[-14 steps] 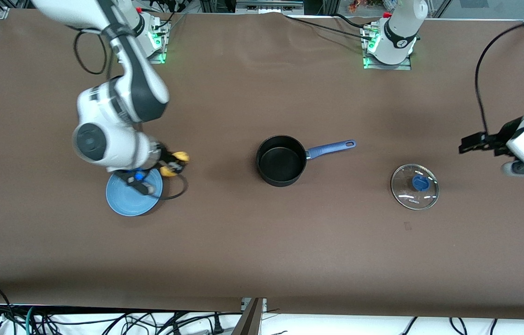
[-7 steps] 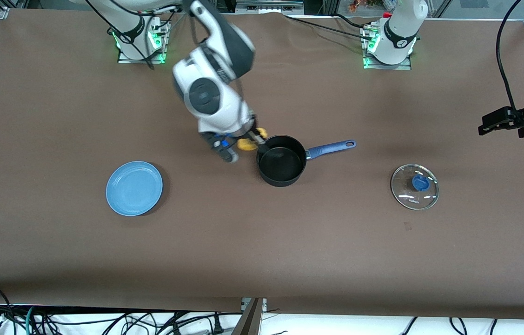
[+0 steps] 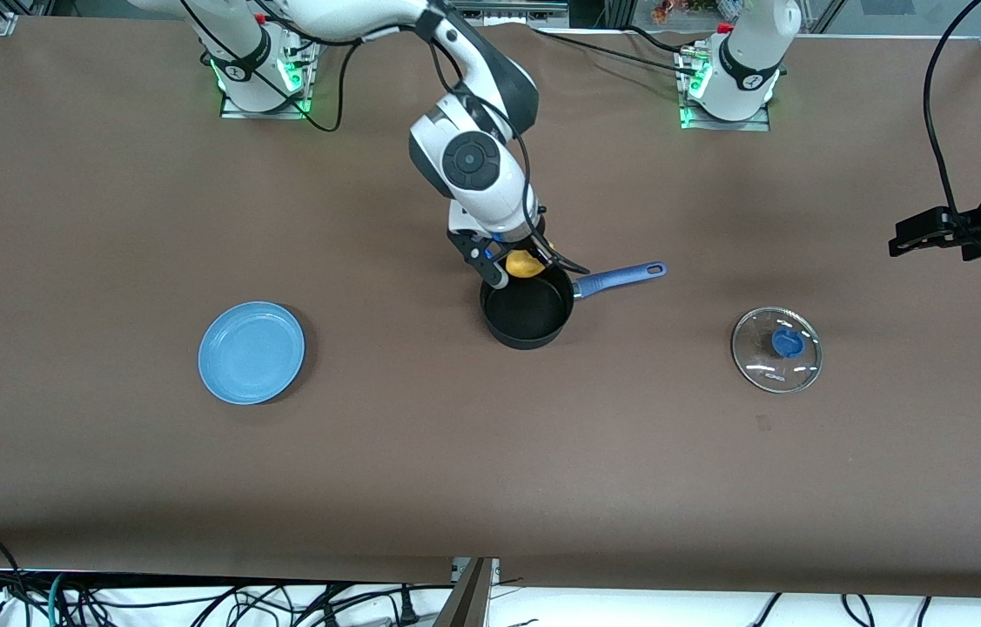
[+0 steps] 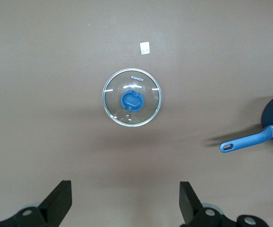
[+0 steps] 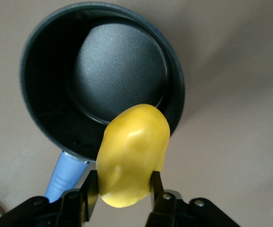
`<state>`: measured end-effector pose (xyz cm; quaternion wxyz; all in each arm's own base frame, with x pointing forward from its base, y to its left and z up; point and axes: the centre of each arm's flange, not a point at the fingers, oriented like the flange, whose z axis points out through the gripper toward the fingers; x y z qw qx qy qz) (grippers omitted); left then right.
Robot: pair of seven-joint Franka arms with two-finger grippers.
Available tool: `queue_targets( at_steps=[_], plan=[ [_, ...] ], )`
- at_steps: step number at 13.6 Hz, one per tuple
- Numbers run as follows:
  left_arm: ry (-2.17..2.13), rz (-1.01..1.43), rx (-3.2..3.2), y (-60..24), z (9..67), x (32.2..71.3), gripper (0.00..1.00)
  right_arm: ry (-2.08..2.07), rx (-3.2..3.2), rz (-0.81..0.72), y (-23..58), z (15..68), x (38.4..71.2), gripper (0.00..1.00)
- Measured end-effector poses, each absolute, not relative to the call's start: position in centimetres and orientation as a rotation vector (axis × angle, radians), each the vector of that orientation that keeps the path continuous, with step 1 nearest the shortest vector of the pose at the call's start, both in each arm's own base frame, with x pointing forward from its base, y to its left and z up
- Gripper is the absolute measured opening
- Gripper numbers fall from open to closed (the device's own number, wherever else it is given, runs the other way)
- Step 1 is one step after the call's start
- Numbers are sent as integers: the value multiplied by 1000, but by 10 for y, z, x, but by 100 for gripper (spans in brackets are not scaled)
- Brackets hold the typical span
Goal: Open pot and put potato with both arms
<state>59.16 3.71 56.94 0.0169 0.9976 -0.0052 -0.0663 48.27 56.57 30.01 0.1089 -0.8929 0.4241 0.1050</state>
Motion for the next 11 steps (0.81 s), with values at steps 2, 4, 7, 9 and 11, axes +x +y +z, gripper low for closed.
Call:
queue_targets(
  at_steps=[2,4,7,9,11],
  plan=[
    [-14,-207,3101,37,569,592,100,1252,-2623,304,567,296,484,74],
    [-15,-207,3101,37,569,592,100,1252,-2609,289,566,306,491,94],
    [-16,-178,3103,37,577,595,100,1225,-2663,216,545,345,522,100],
    [-16,-168,3104,37,579,596,100,1086,-2773,82,499,399,558,100],
    [-16,-169,3104,37,579,597,100,916,-2869,67,427,454,589,100]
  ],
)
